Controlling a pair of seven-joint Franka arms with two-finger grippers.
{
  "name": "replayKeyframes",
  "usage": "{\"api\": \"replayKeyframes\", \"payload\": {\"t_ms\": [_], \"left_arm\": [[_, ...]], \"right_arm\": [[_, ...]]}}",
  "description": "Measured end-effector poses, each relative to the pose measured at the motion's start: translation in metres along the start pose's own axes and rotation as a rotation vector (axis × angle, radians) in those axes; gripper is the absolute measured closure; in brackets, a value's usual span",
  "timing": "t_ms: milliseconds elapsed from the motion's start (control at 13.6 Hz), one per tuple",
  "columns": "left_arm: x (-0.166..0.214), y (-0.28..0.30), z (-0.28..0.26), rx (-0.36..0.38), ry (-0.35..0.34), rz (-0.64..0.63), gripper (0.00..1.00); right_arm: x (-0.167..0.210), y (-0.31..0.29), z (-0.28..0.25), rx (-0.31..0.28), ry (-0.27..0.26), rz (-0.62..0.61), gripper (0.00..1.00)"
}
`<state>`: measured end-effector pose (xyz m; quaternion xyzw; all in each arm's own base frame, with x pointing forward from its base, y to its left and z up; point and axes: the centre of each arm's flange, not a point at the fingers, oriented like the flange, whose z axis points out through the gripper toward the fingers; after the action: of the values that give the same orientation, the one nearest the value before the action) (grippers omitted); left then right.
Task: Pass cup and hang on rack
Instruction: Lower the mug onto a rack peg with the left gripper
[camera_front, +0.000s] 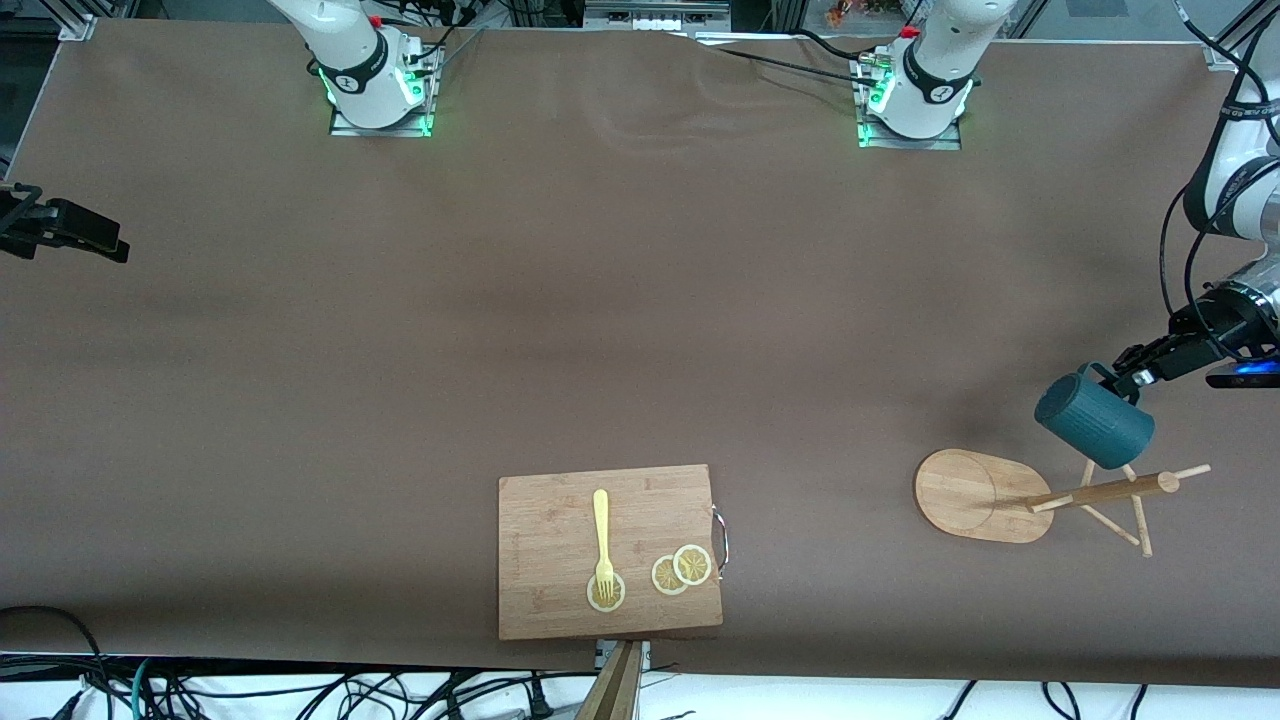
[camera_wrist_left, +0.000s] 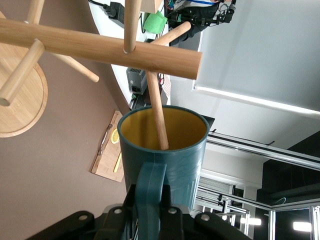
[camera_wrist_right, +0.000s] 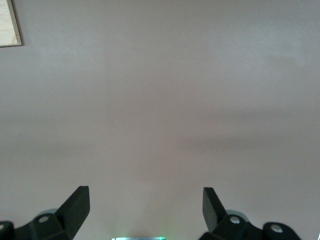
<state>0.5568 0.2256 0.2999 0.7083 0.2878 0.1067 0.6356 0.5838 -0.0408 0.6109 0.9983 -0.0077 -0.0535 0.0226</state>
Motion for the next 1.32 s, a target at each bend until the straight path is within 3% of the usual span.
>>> {"api": "replayKeyframes", "payload": {"t_ms": [807,1248,1321], "left_arm": [[0.039,-0.029,0.006,-0.049,-0.024,-0.13,0.79],[0.045,-0.023,0.007,-0.031,-0.036,-0.195,0.79],[0.048,-0.018,0.003,-0.027,-0.03,-0.188,0.7]], "right_arm": [[0.0,0.0,0.0,0.0,0.0,0.0,0.0],[0.0,0.0,0.0,0.0,0.0,0.0,0.0],[0.0,0.0,0.0,0.0,0.0,0.0,0.0]]}}
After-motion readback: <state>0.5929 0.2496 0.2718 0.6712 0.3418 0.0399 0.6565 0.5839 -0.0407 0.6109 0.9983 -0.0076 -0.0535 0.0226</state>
